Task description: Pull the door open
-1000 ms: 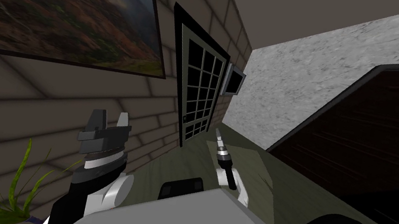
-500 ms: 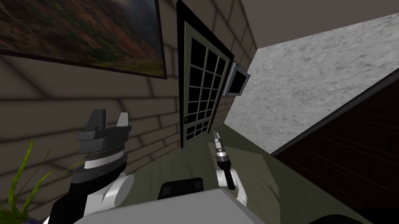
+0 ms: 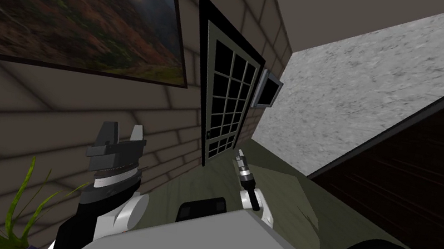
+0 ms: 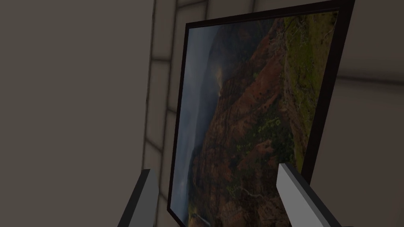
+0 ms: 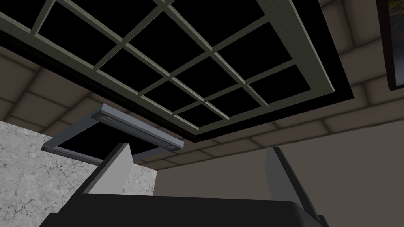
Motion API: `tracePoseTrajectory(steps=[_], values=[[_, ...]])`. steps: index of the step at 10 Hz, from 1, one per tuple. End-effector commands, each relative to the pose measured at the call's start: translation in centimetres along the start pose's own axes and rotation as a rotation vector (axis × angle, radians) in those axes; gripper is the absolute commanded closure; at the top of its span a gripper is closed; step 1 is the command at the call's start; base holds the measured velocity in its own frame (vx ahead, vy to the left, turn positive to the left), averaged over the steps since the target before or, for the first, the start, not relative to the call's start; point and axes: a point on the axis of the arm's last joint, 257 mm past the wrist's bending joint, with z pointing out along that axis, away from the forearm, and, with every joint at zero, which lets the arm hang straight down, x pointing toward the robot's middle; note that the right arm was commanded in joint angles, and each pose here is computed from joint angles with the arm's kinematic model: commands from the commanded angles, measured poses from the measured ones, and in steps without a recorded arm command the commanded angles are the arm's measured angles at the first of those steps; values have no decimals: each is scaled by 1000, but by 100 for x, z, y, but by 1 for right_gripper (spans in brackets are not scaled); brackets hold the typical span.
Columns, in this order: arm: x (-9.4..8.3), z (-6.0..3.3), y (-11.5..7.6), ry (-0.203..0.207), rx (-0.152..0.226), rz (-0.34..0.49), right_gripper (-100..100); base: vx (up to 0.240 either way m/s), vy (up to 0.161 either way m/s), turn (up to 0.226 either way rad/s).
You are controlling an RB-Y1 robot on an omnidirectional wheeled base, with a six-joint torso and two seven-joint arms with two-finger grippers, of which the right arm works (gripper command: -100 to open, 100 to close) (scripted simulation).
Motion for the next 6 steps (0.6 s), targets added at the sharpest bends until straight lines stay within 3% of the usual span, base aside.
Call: tracePoseTrajectory(steps=[1, 6], values=[[85, -35, -55, 21, 5, -44, -100, 67, -5, 58], [366, -156, -235, 89, 16, -166, -100, 67, -3, 58]])
